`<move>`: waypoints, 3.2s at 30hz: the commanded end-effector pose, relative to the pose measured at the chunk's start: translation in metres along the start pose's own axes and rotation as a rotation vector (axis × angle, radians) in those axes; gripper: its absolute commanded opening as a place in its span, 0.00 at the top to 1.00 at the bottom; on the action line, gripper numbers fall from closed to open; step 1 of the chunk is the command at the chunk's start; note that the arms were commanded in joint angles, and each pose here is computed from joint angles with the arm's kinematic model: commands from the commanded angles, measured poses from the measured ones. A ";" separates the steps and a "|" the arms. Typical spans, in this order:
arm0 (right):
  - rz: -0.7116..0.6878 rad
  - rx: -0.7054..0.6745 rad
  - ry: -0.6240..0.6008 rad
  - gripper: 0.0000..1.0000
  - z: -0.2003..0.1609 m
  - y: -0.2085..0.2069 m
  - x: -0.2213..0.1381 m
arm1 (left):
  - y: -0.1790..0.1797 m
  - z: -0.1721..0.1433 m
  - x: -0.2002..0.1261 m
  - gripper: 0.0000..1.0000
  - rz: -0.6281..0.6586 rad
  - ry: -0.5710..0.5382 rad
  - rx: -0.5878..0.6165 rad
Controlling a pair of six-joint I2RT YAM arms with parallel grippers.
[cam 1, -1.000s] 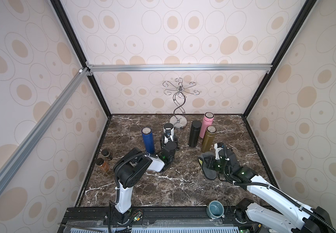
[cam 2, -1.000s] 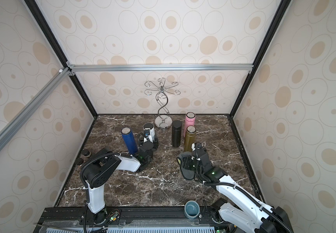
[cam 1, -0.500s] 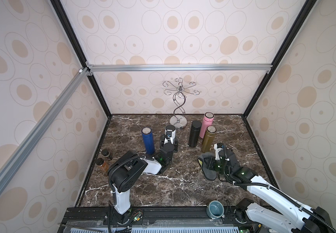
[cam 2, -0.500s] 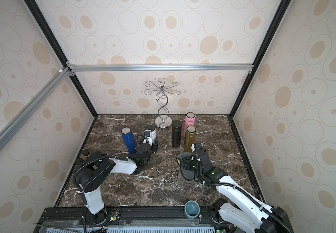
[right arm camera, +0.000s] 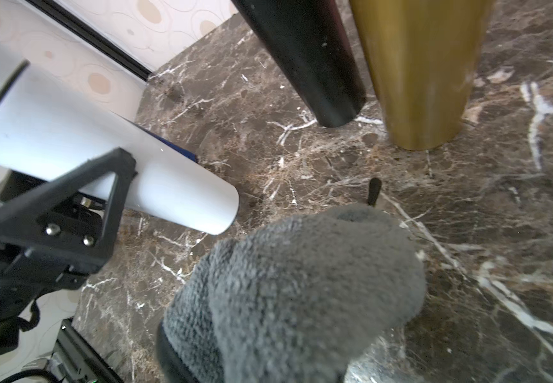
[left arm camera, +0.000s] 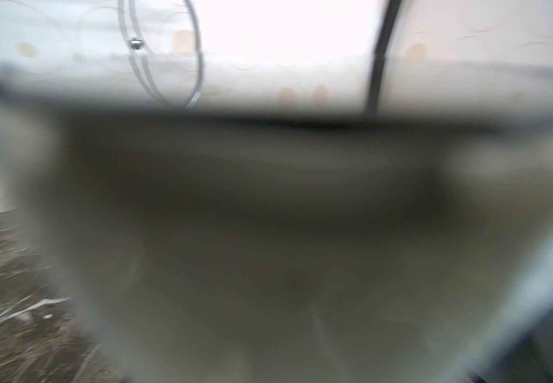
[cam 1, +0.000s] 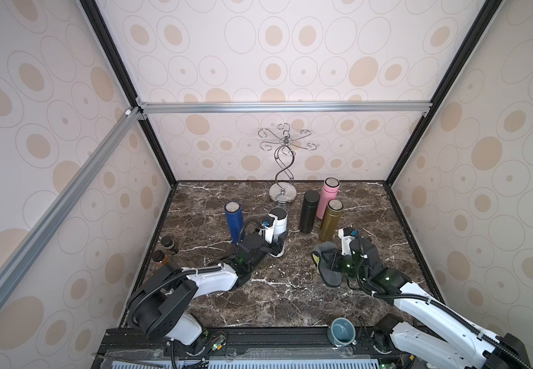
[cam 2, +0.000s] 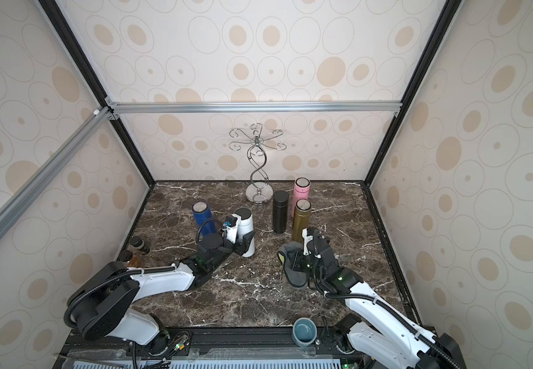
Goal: Wipe the surface of the thermos
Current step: Pick up the thermos from the center of the board, then wipe the dirt from the surface of the thermos.
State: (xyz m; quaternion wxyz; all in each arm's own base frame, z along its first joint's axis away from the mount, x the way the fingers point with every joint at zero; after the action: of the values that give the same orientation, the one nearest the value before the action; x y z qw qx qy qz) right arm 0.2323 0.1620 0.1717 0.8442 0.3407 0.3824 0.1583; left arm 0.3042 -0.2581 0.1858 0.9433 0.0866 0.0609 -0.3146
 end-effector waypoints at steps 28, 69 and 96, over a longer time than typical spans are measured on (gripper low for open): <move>0.621 -0.123 0.182 1.00 0.000 0.154 0.024 | -0.022 -0.014 -0.064 1.00 -0.250 -0.167 -0.024; 0.670 -0.022 0.247 1.00 -0.026 0.150 0.050 | -0.017 0.054 -0.105 1.00 -0.392 -0.441 -0.104; 0.551 -0.094 0.164 1.00 -0.017 0.139 0.043 | 0.003 0.047 -0.083 1.00 -0.240 -0.418 -0.156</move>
State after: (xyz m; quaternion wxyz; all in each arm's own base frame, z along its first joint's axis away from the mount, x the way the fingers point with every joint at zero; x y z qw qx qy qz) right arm 0.2413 0.2845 0.2417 0.7453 0.3931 0.3285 0.4267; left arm 0.2397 -0.2196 0.2064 0.8974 -0.0329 -0.0230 -0.4393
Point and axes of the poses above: each gripper's point midway between its finger pads, its own x axis out along the fingers, its own y axis along the line the jaws close on, z = x × y, the point moved 3 cm from there along -x, back along the fingers, and after that the axes turned 12 degrees about x, right-handed, at the moved point
